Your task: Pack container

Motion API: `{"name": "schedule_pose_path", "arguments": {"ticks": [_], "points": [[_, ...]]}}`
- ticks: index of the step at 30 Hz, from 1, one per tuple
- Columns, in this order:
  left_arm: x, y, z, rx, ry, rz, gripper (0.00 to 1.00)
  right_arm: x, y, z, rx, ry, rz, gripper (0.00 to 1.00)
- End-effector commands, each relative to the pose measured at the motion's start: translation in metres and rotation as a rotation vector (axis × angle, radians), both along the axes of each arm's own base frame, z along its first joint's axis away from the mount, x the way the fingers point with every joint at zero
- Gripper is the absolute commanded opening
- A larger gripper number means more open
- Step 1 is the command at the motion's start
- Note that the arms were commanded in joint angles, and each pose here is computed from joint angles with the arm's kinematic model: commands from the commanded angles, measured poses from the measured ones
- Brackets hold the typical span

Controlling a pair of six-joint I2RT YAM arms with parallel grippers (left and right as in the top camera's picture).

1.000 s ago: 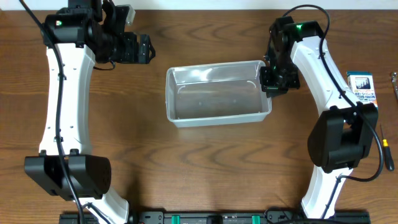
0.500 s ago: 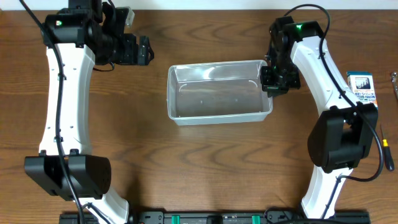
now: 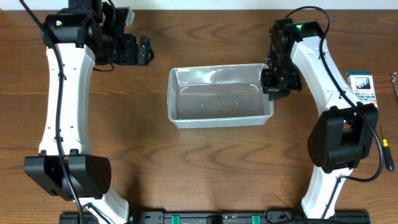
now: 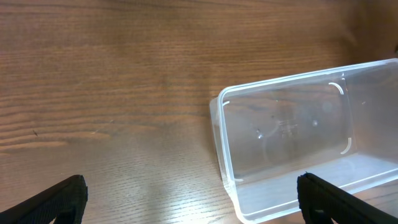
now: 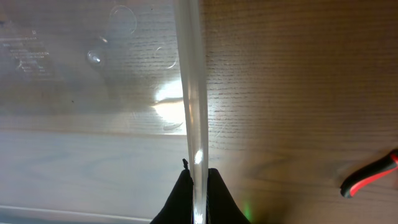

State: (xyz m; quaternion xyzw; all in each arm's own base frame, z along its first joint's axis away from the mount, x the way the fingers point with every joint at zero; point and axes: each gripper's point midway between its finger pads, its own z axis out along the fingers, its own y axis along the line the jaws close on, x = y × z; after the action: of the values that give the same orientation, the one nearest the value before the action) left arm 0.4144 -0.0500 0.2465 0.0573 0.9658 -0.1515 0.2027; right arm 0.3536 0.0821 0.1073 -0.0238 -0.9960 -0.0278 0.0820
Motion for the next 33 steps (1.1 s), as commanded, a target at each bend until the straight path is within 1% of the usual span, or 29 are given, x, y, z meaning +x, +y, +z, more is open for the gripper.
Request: {"name": "schedule_pose_path", "arguments": {"ticks": [1,11,15,21,26,31,33], "points": [[-0.001,0.004,0.002,0.013,-0.003,0.009,0.98,-0.002,0.005,0.013,0.005,-0.038,0.017,0.01],[-0.001,0.004,0.002,0.013,-0.002,0.009,0.98,0.001,0.006,0.012,0.008,-0.05,0.017,0.02],[-0.001,0.004,0.002,0.013,-0.002,0.009,0.98,0.0,0.006,0.012,0.006,-0.045,0.014,0.07],[-0.001,0.004,0.002,0.013,-0.003,0.009,0.98,-0.006,0.005,0.013,0.001,-0.021,0.014,0.21],[-0.001,0.004,0.002,0.013,-0.003,0.009,0.98,-0.005,0.005,0.013,0.0,-0.024,0.002,0.26],[-0.001,0.005,0.002,0.016,-0.003,0.01,0.98,0.004,0.007,0.024,0.013,-0.093,-0.009,0.34],[-0.001,0.005,0.002,0.016,-0.003,0.01,0.98,0.006,0.007,0.03,0.019,-0.122,-0.009,0.34]]}}
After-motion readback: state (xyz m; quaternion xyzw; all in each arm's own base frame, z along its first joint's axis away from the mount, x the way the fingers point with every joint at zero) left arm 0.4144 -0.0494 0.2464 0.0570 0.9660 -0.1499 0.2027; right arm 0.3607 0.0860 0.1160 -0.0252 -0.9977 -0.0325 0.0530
